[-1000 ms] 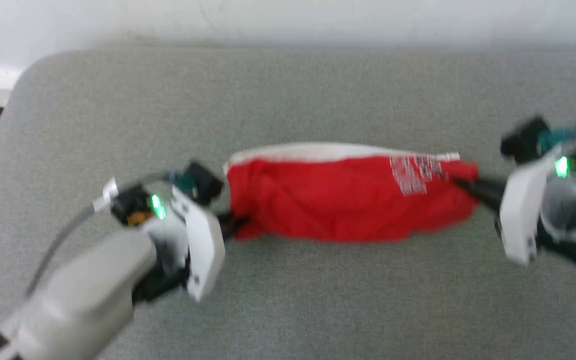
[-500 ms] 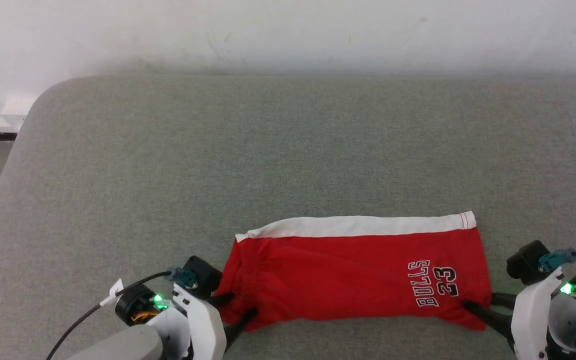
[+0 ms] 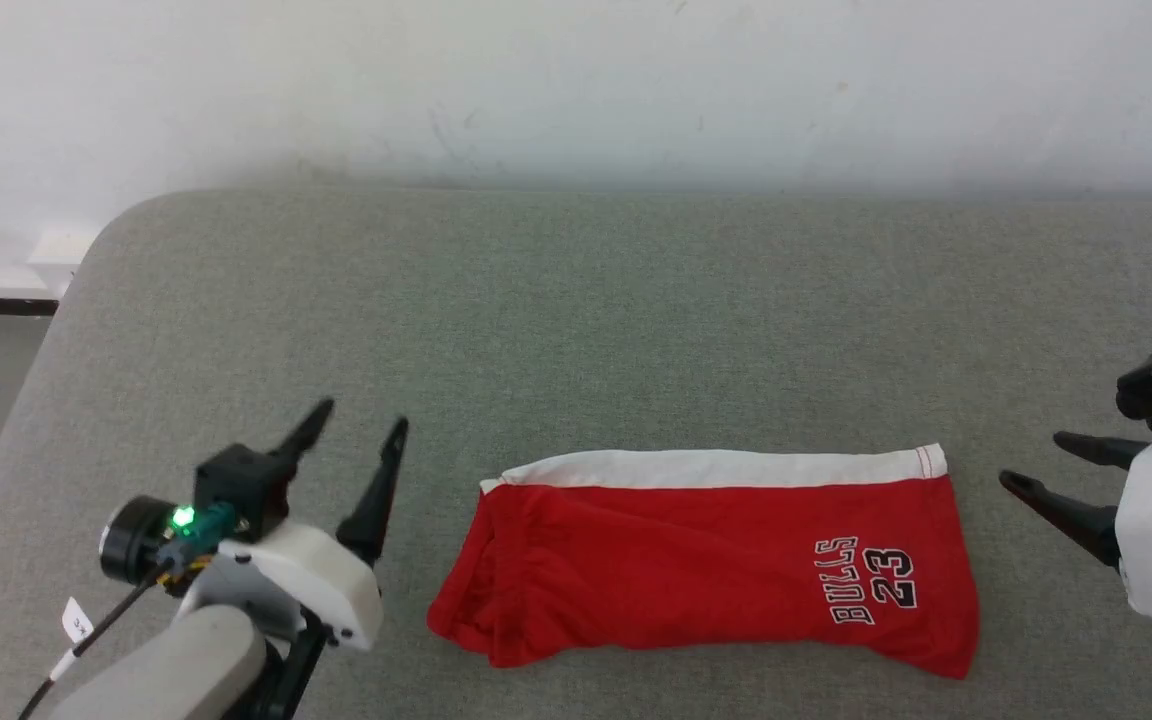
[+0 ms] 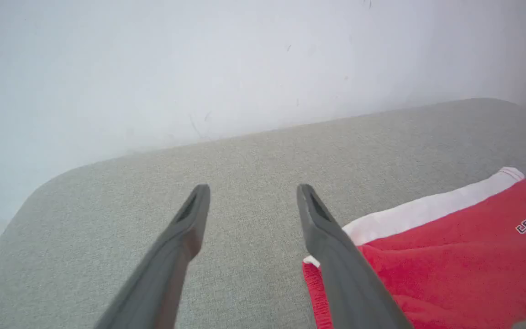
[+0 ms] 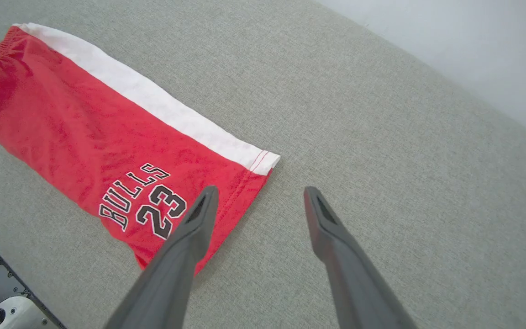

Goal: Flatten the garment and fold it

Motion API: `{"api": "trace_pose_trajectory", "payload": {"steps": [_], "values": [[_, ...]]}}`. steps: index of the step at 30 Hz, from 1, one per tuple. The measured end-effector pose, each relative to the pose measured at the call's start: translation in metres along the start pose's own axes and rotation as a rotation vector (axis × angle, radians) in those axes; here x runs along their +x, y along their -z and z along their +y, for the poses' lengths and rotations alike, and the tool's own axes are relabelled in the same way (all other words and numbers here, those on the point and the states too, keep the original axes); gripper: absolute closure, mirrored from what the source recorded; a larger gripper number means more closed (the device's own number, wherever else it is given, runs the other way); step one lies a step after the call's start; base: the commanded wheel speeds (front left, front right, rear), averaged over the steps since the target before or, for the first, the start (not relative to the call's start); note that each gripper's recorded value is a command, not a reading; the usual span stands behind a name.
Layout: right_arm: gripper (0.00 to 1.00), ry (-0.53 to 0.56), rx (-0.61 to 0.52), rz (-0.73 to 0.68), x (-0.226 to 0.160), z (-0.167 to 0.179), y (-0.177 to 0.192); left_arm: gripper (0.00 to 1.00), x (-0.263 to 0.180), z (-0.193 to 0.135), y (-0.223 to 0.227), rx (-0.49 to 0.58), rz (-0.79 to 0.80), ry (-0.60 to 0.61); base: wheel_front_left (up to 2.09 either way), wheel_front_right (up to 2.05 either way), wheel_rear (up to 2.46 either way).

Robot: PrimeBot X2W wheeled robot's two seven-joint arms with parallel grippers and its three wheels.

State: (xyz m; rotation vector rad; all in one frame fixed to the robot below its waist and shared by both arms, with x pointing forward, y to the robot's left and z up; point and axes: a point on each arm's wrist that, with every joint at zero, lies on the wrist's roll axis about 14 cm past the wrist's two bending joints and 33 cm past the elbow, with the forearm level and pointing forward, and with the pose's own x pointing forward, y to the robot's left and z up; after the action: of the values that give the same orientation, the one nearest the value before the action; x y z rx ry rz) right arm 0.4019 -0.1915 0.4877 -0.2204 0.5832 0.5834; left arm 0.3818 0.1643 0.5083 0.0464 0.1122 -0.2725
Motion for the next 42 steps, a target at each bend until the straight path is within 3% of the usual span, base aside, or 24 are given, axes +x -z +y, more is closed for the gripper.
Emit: {"api": "trace_pose_trajectory", "payload": {"steps": [6, 10, 17, 24, 25, 26, 27, 37, 42], "values": [[0.00, 0.020, 0.068, 0.124, 0.019, -0.004, 0.015, 0.00, 0.005, 0.028, -0.044, 0.030, -0.188, -0.189, 0.00, 0.00, 0.00], [0.00, -0.016, 0.144, 0.214, 0.040, 0.013, 0.039, 0.00, -0.003, 0.037, -0.054, 0.037, -0.268, -0.293, 0.00, 0.00, 0.00], [0.00, -0.057, 0.246, 0.332, 0.070, 0.040, 0.076, 0.00, -0.024, 0.047, -0.044, 0.023, -0.300, -0.430, 0.00, 0.00, 0.00], [0.00, -0.064, 0.242, 0.359, 0.082, 0.047, 0.086, 0.00, -0.040, 0.050, -0.030, 0.023, -0.282, -0.497, 0.00, 0.00, 0.00], [0.29, -0.063, 0.238, 0.356, 0.082, 0.048, 0.086, 0.00, -0.042, 0.052, -0.029, 0.024, -0.280, -0.508, 0.00, 0.00, 0.00], [0.70, -0.061, 0.237, 0.345, 0.082, 0.047, 0.085, 0.00, -0.044, 0.052, -0.027, 0.027, -0.277, -0.512, 0.00, 0.00, 0.00], [1.00, -0.061, 0.239, 0.333, 0.083, 0.048, 0.084, 0.00, -0.045, 0.052, -0.026, 0.036, -0.272, -0.510, 0.00, 0.00, 0.00], [1.00, -0.065, 0.198, 0.202, 0.074, 0.051, 0.061, 0.00, -0.046, 0.048, -0.023, 0.079, -0.262, -0.481, 0.00, 0.00, 0.00], [1.00, -0.026, 0.155, 0.130, 0.055, 0.031, 0.040, 0.00, -0.044, 0.043, -0.025, 0.084, -0.271, -0.459, 0.00, 0.00, 0.00]]}}
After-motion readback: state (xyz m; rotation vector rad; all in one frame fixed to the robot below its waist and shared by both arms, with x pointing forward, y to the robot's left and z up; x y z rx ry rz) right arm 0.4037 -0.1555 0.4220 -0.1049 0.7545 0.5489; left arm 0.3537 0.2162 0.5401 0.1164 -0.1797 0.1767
